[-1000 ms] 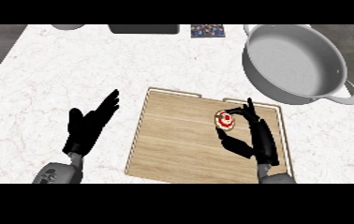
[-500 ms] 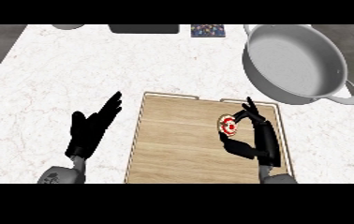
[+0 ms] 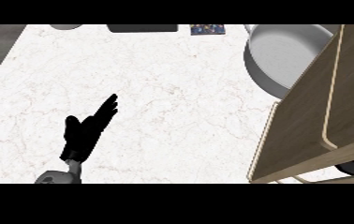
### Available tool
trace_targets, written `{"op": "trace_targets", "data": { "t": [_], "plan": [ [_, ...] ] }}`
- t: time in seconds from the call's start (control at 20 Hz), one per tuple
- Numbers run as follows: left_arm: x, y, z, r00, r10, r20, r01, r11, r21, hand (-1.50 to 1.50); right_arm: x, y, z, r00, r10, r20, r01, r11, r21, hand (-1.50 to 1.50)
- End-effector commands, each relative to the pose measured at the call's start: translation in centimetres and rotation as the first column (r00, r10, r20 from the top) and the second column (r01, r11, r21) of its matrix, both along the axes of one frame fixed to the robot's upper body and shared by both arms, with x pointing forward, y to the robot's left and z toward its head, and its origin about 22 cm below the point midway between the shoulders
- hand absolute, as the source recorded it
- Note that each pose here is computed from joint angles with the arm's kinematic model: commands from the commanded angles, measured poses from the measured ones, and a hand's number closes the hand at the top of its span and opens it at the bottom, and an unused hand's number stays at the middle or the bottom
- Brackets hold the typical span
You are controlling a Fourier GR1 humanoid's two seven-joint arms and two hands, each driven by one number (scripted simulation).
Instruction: Pick the cupcake from the tray and place it in the pot
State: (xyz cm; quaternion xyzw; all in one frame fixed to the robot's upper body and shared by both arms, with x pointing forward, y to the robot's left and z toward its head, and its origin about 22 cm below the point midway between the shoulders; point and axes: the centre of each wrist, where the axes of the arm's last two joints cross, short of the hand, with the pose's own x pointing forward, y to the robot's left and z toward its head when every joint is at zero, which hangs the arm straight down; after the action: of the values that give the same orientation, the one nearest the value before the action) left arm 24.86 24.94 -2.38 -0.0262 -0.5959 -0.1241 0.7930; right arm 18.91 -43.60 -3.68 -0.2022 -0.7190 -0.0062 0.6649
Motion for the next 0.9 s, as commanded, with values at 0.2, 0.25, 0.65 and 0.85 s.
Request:
{"op": "trace_targets", "data": {
  "t": [0.2, 0.25, 0.65, 0.85],
  "plan": [
    [-0.4, -2.1, 0.5, 1.000, -0.011, -0.011, 0.011, 1.000, 0.007, 0.00, -0.8, -9.1, 2.8, 0.998, -0.059, 0.031, 0.063, 0.984, -0.167, 1.50],
    [1.3, 0.6, 1.2, 1.000, 0.004, -0.013, -0.004, 1.000, 0.011, 0.00, -2.5, -9.3, 3.7, 0.998, -0.061, 0.025, 0.065, 0.976, -0.207, 1.50],
    [0.1, 0.1, 0.2, 1.000, 0.001, -0.018, -0.001, 1.000, 0.007, 0.00, -0.3, -8.7, 8.1, 0.995, -0.072, 0.068, 0.094, 0.905, -0.416, 1.50],
    [2.1, -0.9, 1.1, 1.000, -0.003, -0.010, 0.004, 1.000, 0.018, 0.00, 4.4, -7.2, 14.8, 0.994, -0.091, 0.059, 0.108, 0.886, -0.452, 1.50]
  ]
}}
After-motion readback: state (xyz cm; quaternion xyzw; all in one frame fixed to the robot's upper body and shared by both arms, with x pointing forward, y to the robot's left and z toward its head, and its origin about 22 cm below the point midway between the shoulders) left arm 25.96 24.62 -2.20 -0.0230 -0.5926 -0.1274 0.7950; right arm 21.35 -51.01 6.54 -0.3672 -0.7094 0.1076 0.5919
